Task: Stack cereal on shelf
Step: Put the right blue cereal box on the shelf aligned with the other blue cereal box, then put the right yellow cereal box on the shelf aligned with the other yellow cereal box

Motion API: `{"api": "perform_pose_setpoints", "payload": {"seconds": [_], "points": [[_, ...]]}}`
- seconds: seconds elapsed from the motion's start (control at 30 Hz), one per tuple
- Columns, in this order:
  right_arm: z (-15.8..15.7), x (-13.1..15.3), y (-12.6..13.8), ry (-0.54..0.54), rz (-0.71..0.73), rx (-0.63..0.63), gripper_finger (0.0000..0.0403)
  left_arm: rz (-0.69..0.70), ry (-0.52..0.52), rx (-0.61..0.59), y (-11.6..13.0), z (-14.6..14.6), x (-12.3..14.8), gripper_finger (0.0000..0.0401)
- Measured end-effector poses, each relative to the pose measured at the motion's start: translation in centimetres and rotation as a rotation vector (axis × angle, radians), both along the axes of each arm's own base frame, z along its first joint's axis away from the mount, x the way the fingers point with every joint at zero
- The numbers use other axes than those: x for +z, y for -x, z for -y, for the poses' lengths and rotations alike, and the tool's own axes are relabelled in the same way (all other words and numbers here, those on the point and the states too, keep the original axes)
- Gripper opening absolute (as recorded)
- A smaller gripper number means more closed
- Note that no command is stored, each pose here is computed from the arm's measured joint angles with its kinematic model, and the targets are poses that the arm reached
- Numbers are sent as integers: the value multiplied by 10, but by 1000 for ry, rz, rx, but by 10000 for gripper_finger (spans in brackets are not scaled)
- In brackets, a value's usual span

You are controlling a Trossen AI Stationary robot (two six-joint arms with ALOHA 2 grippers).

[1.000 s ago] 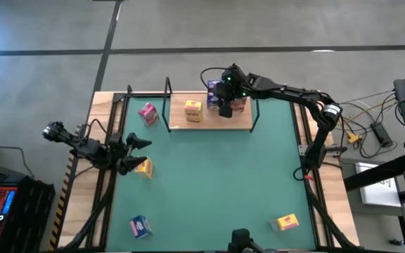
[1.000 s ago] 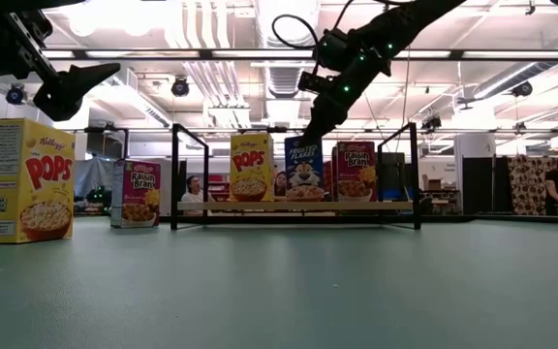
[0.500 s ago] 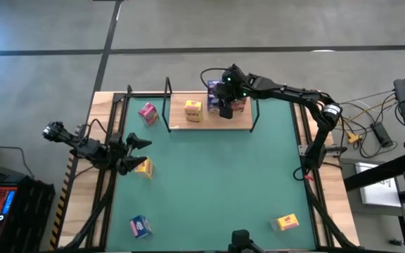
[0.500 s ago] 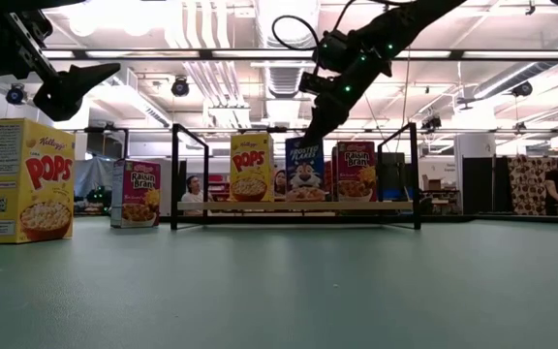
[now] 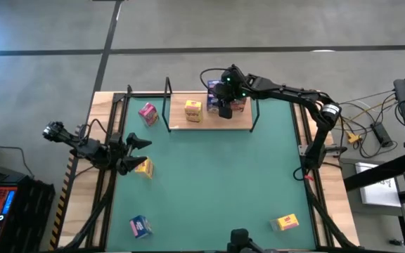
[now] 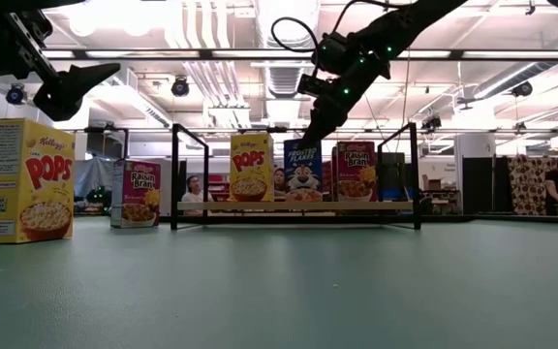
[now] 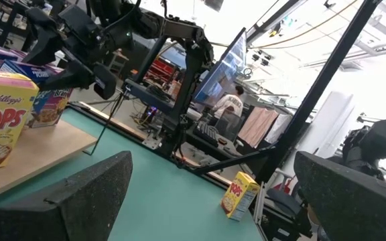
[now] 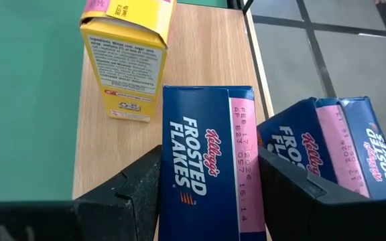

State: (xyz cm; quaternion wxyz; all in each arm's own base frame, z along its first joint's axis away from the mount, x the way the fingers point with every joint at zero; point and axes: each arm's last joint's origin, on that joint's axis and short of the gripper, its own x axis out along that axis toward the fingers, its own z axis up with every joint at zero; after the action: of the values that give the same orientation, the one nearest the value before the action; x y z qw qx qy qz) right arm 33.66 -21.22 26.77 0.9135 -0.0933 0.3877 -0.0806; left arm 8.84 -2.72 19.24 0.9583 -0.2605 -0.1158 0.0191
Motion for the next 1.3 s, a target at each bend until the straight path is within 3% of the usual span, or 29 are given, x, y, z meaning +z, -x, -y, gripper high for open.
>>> {"api": "perform_pose_setpoints", "payload": {"seconds": [0.4, 0.7, 0.93, 1.3], "points": [[0, 0, 0, 5, 2, 4, 200, 0, 0, 0, 0, 0, 0, 398], [1, 3, -1, 12, 7, 6, 270, 0, 0, 0, 0, 0, 0, 398], [-4, 29, 3, 7, 13, -4, 301, 0, 0, 0, 0, 0, 0, 398], [-35, 61, 28, -84, 27, -18, 289, 0, 0, 0, 0, 0, 0, 398]]}}
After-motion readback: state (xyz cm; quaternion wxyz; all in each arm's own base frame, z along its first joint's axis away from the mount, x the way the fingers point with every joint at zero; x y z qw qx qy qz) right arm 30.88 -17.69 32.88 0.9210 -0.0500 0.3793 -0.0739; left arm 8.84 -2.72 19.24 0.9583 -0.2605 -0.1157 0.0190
